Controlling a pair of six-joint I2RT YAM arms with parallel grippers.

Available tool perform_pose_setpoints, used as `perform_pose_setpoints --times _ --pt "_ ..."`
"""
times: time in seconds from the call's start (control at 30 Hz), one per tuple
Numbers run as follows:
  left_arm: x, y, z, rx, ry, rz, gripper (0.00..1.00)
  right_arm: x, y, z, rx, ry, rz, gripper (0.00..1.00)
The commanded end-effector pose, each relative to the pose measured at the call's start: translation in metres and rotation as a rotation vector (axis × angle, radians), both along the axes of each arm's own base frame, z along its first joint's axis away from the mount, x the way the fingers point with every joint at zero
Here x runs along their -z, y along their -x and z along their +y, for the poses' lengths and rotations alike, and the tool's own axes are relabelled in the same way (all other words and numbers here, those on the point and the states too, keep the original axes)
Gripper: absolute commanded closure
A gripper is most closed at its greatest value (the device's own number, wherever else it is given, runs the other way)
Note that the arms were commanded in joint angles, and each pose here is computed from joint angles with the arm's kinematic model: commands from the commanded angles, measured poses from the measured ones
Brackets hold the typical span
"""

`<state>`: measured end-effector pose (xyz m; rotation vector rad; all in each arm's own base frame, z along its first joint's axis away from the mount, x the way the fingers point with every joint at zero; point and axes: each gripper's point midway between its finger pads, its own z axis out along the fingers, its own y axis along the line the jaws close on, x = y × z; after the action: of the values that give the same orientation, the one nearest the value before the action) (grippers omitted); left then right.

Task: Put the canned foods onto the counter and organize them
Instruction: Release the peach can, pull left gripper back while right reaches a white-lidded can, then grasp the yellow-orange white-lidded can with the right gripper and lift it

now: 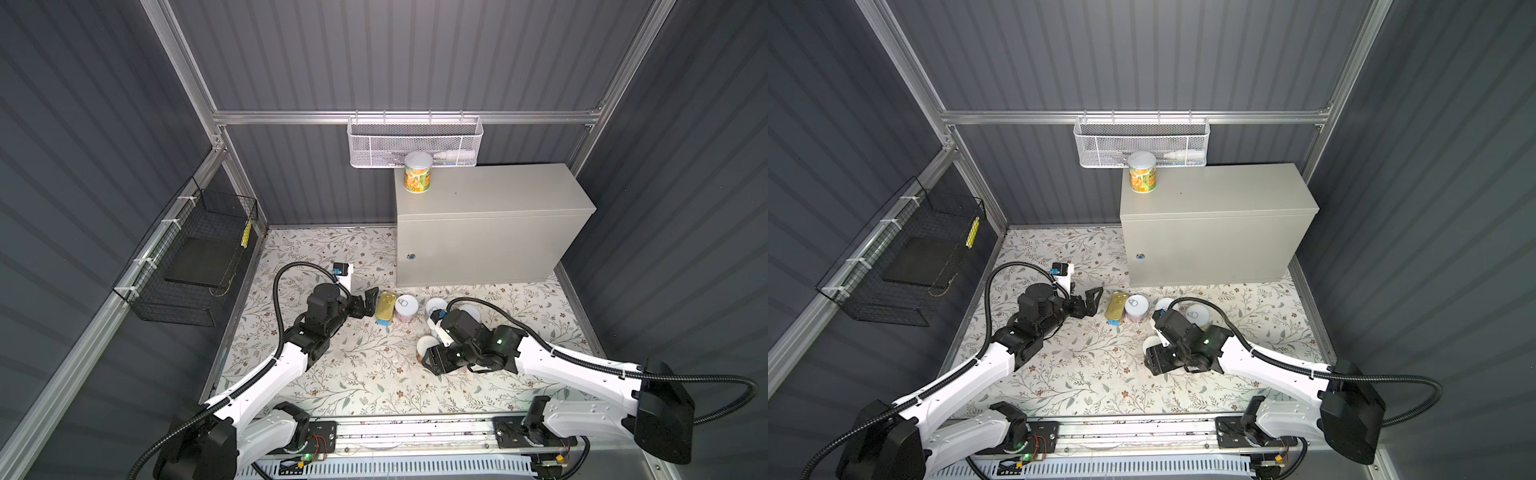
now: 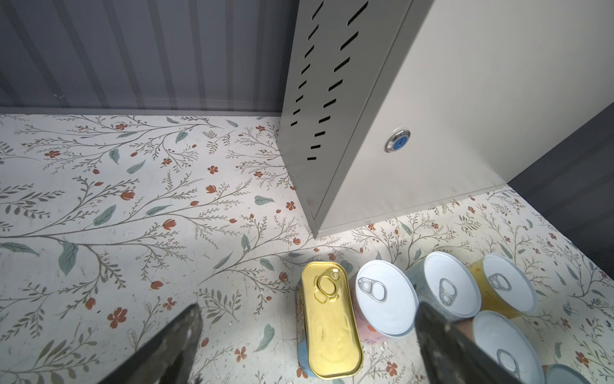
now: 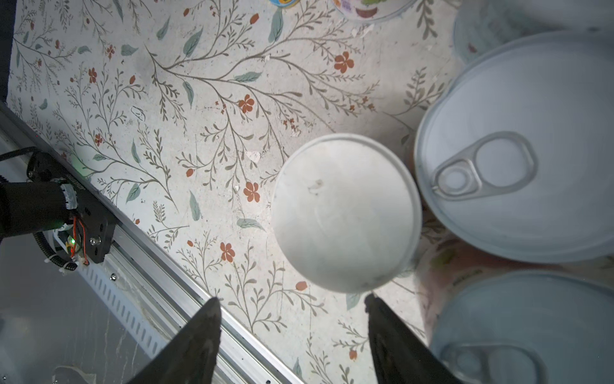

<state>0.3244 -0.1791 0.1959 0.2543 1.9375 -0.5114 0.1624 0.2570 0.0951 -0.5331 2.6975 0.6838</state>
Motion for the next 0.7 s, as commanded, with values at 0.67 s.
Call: perform_pose_setpoints --times 0.67 --pt "0.021 0.003 0.002 0.004 -0.018 0.013 0.00 0.013 -0.041 0.017 0.072 0.147 -0.054 0.33"
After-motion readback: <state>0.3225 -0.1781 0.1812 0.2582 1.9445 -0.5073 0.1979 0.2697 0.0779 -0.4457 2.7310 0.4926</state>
